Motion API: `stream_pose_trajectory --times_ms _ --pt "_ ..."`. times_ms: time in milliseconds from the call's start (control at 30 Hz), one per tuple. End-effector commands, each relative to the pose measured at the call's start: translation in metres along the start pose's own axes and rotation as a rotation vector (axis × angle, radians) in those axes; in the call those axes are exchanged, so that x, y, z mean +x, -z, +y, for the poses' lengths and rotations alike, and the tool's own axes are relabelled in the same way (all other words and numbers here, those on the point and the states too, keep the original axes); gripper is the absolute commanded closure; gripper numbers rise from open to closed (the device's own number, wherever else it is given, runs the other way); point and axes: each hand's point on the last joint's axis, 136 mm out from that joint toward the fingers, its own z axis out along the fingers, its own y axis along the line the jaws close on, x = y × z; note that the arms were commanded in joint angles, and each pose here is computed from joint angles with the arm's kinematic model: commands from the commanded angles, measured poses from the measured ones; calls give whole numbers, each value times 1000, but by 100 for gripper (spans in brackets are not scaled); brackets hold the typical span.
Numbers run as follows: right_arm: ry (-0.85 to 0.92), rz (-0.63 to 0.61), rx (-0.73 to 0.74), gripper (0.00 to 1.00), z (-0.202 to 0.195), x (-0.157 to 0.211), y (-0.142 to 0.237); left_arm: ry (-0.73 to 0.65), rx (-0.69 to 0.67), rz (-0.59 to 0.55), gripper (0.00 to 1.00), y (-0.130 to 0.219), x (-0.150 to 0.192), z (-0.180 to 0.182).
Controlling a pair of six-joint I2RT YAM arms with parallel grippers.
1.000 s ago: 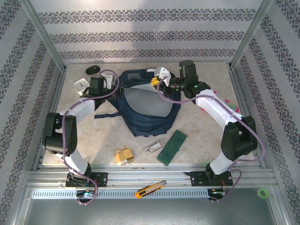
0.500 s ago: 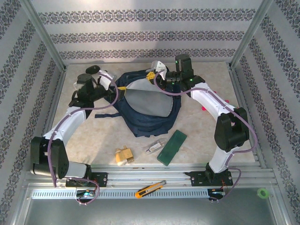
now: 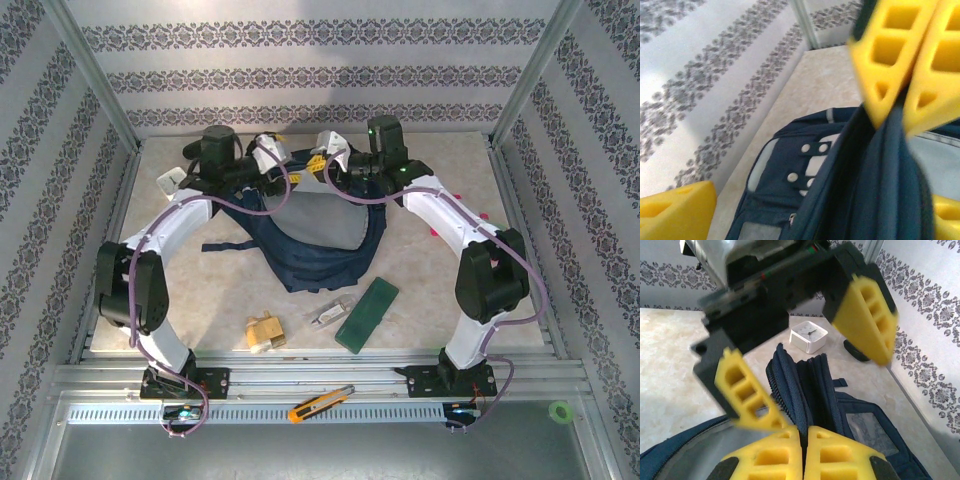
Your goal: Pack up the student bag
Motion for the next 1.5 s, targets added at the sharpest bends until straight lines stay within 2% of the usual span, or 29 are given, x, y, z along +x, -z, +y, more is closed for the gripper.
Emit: stream_pose_trajectory --times_ms 0,100,167,200,233,300,367,467,567,733,833,900,1067,1200,1300,1467 --pt "78 -86 -37 100 3 -36 -1 -112 131 22 22 -12 -3 -27" --pt "45 -89 -22 100 1 -41 5 -79 106 66 59 -19 6 -20" --pt "-38 -84 42 97 -8 -44 18 -60 45 95 84 -20 12 -10" --pt "-107 -72 89 92 -14 -45 25 -47 15 98 92 -19 13 -6" --pt "-214 -49 152 82 -20 -43 35 -27 -16 97 98 -19 13 -2" --pt "-436 5 284 58 -26 -33 55 22 -83 91 100 -16 11 7" --pt "-617 71 371 43 -14 -17 76 89 -163 77 100 -12 10 18" --pt "-787 161 474 36 23 15 103 187 -272 40 100 -5 10 31" --pt "-966 237 596 32 67 50 129 241 -300 20 100 -4 16 28" --pt "-1386 484 793 29 159 116 176 260 -344 30 100 4 22 28" --pt "-1553 532 851 27 202 136 185 257 -350 36 100 7 21 27" --pt "-1622 524 863 25 219 145 182 257 -348 37 100 8 20 27" --pt "-1671 697 884 16 247 183 163 250 -344 27 100 13 13 26" --pt "-1681 711 906 12 246 202 142 244 -342 27 100 15 10 25" --pt "-1696 711 865 11 244 208 122 245 -334 23 100 15 11 23" --pt "-1677 804 867 8 246 223 111 249 -363 7 100 15 13 25"
